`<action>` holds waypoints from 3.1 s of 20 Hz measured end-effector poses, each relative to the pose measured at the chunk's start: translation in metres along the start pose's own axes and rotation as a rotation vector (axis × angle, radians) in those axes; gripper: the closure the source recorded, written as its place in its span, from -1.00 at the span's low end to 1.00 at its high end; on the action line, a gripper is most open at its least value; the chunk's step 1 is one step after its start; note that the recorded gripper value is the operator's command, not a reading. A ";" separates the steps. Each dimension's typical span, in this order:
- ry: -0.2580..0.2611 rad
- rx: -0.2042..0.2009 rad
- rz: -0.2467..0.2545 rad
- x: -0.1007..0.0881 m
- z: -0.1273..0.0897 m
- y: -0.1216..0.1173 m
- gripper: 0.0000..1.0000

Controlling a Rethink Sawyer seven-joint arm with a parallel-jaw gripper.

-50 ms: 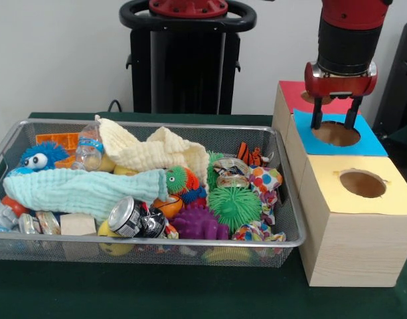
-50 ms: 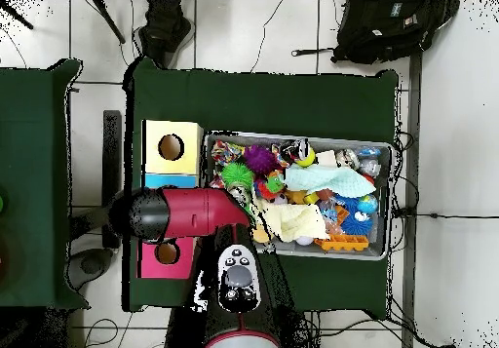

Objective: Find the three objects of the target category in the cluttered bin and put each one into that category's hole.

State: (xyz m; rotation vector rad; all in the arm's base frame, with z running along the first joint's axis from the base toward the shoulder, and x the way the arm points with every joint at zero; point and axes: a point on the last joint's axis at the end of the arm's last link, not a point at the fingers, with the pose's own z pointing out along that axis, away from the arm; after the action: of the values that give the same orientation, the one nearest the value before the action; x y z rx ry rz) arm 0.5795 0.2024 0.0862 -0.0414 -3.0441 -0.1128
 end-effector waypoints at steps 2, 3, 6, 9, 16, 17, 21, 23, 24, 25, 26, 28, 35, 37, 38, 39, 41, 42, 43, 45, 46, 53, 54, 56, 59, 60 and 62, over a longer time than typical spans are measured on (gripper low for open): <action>0.000 0.000 0.000 0.000 0.000 0.000 -1.00; 0.000 0.000 0.000 0.000 0.000 0.000 -1.00; 0.000 0.000 -0.001 0.000 0.000 0.000 -1.00; -0.001 0.001 -0.001 0.000 0.000 0.000 -1.00; -0.004 0.009 0.006 -0.001 -0.007 -0.006 -1.00; -0.004 0.011 0.007 -0.002 -0.009 -0.007 -1.00; 0.003 0.016 0.012 -0.007 -0.014 -0.015 -1.00; 0.007 0.020 0.015 -0.010 -0.016 -0.021 -1.00; 0.010 0.023 0.017 -0.013 -0.018 -0.024 -1.00; 0.011 0.025 0.019 -0.014 -0.019 -0.026 -1.00; 0.016 0.028 0.023 -0.017 -0.022 -0.032 -1.00; 0.021 0.029 0.031 -0.023 -0.026 -0.039 -1.00; -0.001 0.048 0.049 -0.044 -0.037 -0.070 -1.00; -0.004 0.051 0.057 -0.046 -0.038 -0.079 -1.00; -0.004 0.052 0.064 -0.047 -0.038 -0.085 -1.00; -0.004 0.054 0.069 -0.048 -0.038 -0.091 -1.00; -0.006 0.060 0.083 -0.049 -0.038 -0.105 -1.00; -0.006 0.064 0.090 -0.050 -0.039 -0.115 -1.00; -0.007 0.067 0.094 -0.050 -0.039 -0.120 -1.00; -0.009 0.073 0.103 -0.050 -0.040 -0.131 -1.00; -0.010 0.077 0.112 -0.051 -0.041 -0.142 -1.00; -0.009 0.094 0.146 -0.050 -0.041 -0.182 -1.00; -0.009 0.094 0.156 -0.049 -0.041 -0.191 -1.00; -0.008 0.095 0.162 -0.049 -0.041 -0.197 -1.00; -0.007 0.095 0.166 -0.048 -0.040 -0.207 -1.00; -0.007 0.094 0.165 -0.048 -0.040 -0.212 -1.00; -0.005 0.093 0.165 -0.047 -0.039 -0.215 -1.00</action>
State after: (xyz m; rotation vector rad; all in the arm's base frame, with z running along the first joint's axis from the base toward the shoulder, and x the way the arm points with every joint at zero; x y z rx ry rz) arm 0.6235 -0.0157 0.1046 -0.2850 -3.0313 0.0403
